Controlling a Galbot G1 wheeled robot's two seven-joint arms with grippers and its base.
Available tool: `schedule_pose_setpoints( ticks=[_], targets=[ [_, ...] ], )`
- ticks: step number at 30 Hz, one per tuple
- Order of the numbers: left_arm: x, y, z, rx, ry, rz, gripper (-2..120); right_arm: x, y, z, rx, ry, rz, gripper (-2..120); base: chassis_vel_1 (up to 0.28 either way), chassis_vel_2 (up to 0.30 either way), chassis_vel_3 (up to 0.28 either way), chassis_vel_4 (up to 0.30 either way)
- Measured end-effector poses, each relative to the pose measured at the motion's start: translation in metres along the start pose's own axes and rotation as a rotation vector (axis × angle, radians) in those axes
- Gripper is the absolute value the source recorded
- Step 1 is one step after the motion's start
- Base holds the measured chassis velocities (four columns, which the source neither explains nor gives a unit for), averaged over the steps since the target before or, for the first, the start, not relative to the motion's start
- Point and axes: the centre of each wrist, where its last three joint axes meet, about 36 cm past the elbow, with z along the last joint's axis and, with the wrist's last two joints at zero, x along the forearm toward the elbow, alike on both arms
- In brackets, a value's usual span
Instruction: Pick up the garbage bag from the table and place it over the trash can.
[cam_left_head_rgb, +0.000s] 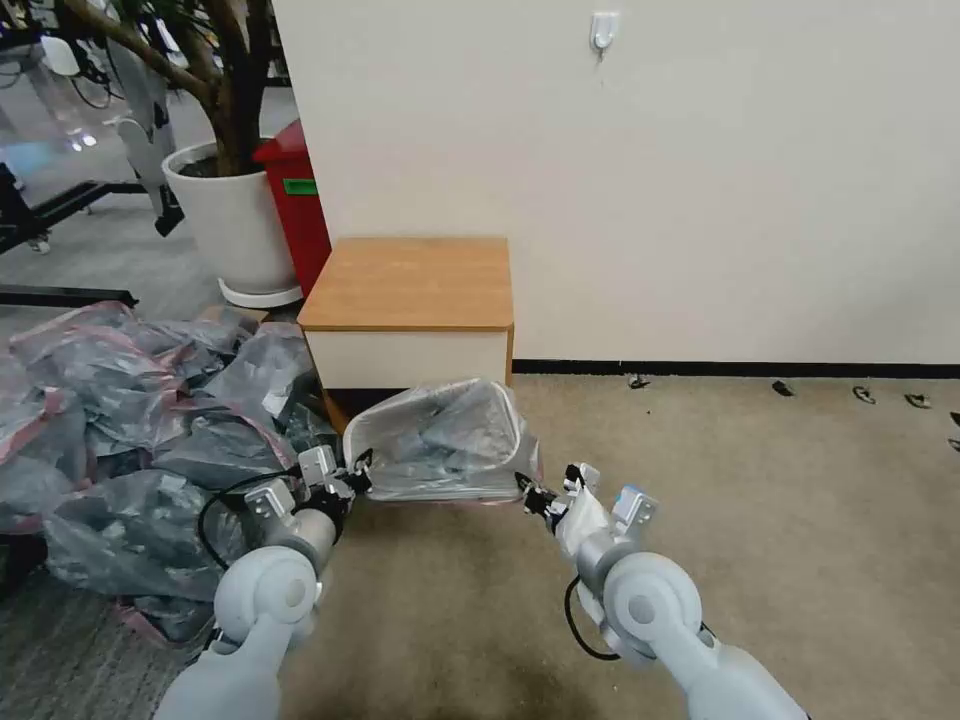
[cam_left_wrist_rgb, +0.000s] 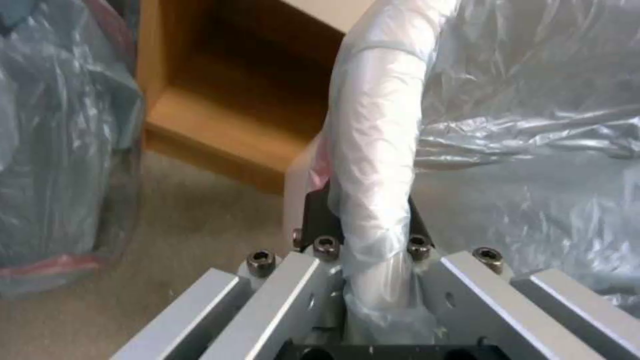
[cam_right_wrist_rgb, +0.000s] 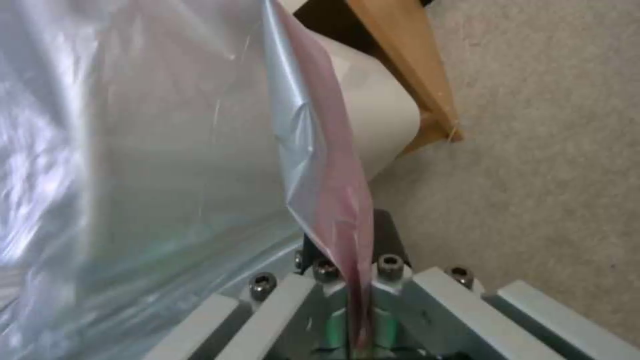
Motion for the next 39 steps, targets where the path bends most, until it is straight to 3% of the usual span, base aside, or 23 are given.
schedule_pose_setpoints(
  ticks=[7, 17, 22, 29, 33, 39],
  targets=[
    [0.004, 0.003, 0.001, -0.005, 0.029, 0.001, 2, 0.0, -0.005, 0.005, 0.074, -0.029, 0.027, 17, 0.0, 0.0, 0.0, 0.0],
    [-0.006, 0.013, -0.01, -0.033, 0.01, 0.024, 2, 0.01, -0.016, 0.034, 0.298, -0.099, -0.008, 55, 0.0, 0.0, 0.0, 0.0],
    [-0.011, 0.02, -0.017, -0.046, 0.004, 0.03, 2, 0.011, -0.02, 0.034, 0.318, -0.115, -0.016, 70, 0.0, 0.0, 0.0, 0.0],
    [-0.019, 0.039, -0.033, -0.083, 0.001, 0.064, 2, 0.02, -0.036, 0.029, 0.356, -0.133, -0.138, 98, 0.0, 0.0, 0.0, 0.0],
    [-0.023, 0.052, -0.035, -0.095, -0.004, 0.081, 2, 0.022, -0.039, 0.019, 0.323, -0.131, -0.175, 100, 0.0, 0.0, 0.0, 0.0],
    [-0.024, 0.075, -0.037, -0.117, -0.023, 0.173, 2, 0.017, -0.052, -0.011, 0.22, -0.091, -0.308, 99, 0.0, 0.0, 0.0, 0.0]
  ],
)
